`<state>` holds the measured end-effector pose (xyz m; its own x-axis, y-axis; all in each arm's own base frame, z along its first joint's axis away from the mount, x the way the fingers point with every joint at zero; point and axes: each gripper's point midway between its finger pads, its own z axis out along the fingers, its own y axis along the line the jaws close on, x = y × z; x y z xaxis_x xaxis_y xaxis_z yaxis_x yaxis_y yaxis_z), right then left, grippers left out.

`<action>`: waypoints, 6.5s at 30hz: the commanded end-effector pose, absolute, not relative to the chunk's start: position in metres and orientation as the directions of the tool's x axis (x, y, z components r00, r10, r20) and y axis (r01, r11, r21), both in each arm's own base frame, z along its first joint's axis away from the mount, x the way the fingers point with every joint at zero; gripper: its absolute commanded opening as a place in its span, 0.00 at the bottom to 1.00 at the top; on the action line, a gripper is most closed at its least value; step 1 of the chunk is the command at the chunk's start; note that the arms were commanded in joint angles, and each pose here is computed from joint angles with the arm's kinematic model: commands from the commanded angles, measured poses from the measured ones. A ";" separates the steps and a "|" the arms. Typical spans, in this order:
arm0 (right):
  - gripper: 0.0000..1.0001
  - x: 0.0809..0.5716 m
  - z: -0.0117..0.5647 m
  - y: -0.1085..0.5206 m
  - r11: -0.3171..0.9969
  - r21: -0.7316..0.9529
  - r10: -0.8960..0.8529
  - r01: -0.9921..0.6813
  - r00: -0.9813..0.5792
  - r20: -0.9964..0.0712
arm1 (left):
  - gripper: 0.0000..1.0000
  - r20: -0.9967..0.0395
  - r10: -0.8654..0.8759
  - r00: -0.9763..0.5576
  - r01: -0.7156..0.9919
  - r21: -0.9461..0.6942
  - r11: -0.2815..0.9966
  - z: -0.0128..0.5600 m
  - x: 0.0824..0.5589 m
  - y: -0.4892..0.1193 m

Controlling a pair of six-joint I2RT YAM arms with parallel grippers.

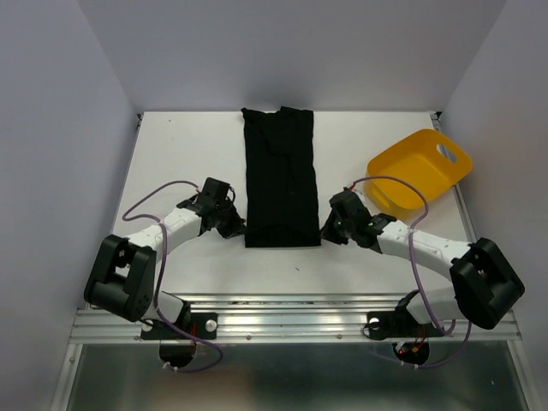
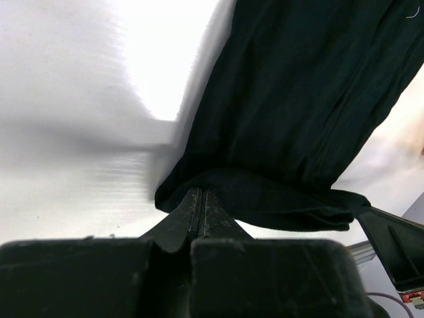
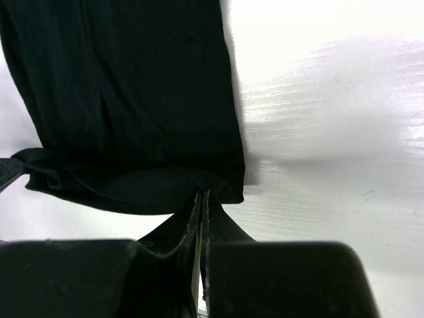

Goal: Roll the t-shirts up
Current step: Roll the T-shirt to the center of the board.

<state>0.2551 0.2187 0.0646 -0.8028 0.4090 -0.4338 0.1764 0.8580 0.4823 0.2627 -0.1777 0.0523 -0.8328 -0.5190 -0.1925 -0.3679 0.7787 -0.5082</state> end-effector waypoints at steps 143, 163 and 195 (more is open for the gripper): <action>0.01 0.262 0.051 0.322 0.613 0.786 0.228 -0.082 -0.934 -0.276 | 0.00 -0.271 -0.285 -0.919 -0.066 -0.608 0.791 0.052 0.246 -0.237; 0.01 0.277 0.067 0.275 0.633 0.769 0.295 -0.088 -0.891 -0.345 | 0.00 -0.388 -0.281 -0.877 -0.032 -0.537 0.843 0.080 0.267 -0.224; 0.02 0.292 0.082 0.217 0.812 0.578 0.268 -0.081 -0.828 -0.492 | 0.00 -0.508 -0.339 -0.792 -0.126 -0.407 0.905 0.090 0.295 -0.170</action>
<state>0.2815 0.2345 0.0464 -0.8841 0.2665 -0.3838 -0.0496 0.7632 0.6443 0.2872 -0.1956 0.0482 -0.8657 -0.3125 -0.3911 -0.1216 0.8891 -0.4413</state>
